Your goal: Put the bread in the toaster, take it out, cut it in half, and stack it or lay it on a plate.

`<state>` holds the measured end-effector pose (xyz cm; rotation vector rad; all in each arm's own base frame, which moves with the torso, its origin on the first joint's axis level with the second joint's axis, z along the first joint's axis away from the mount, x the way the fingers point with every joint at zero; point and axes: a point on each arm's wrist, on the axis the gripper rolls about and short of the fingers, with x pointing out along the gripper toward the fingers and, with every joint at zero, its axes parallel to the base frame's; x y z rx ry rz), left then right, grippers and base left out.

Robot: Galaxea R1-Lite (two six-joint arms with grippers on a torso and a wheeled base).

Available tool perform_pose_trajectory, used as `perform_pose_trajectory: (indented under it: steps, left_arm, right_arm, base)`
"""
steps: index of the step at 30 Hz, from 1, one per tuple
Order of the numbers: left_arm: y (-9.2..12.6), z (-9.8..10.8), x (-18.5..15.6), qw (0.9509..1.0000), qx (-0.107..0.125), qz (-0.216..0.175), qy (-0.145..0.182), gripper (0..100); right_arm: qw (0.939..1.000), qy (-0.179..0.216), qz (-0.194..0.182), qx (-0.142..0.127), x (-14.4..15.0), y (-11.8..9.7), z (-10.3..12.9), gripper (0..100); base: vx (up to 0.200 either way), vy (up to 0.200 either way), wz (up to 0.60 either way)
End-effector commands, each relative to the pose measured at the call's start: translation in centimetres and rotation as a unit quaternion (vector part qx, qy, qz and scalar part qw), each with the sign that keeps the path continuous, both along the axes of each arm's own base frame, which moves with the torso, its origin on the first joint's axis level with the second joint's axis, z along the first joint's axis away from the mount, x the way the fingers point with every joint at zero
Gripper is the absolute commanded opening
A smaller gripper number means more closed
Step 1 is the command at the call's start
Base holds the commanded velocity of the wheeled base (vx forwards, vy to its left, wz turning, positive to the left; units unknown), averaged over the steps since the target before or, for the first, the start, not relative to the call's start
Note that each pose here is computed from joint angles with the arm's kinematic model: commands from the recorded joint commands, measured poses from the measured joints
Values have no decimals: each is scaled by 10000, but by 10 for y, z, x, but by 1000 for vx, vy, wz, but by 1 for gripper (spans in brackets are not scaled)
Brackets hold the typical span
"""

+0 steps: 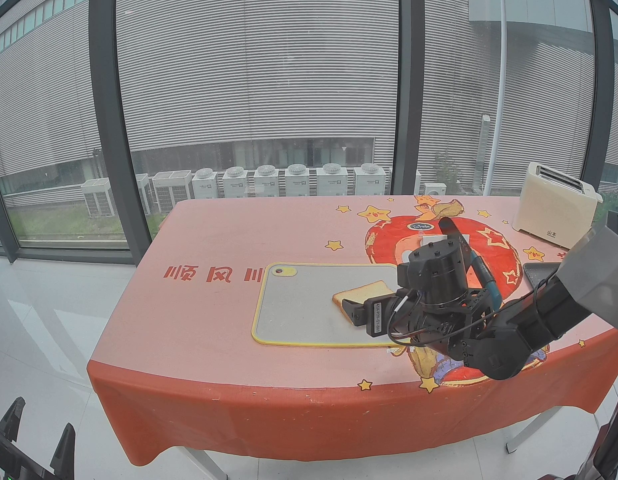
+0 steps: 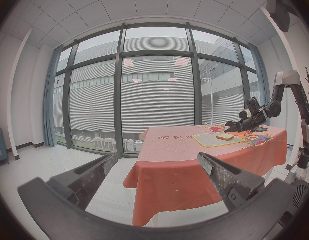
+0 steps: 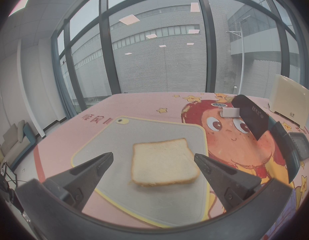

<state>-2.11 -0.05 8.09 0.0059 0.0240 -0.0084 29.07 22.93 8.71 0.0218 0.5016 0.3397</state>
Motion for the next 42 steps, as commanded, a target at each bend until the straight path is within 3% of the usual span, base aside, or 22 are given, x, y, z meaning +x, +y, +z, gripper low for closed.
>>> perform_pose_trajectory:
  steps: [1,11,19,28,42]
  left_arm:
    - [0,-5,1,10000,-1,3,95,100]
    - [0,-5,1,10000,-1,3,95,100]
    - [0,-5,1,10000,7,3,94,100]
    - [0,-5,1,10000,-1,3,95,100]
    - [0,-5,1,10000,-1,3,95,100]
  right_arm:
    - [9999,-121,-2,102,-1,-1,11,100]
    - [9991,-324,-26,288,-14,-12,35,100]
    - [9979,-480,-263,341,-28,-40,53,100]
    - [9980,-405,-432,211,-43,-65,49,100]
    - [9977,-459,-446,230,-49,-72,54,100]
  base:
    - [0,0,0]
    - [0,0,0]
    - [0,0,0]
    - [0,0,0]
    - [0,0,0]
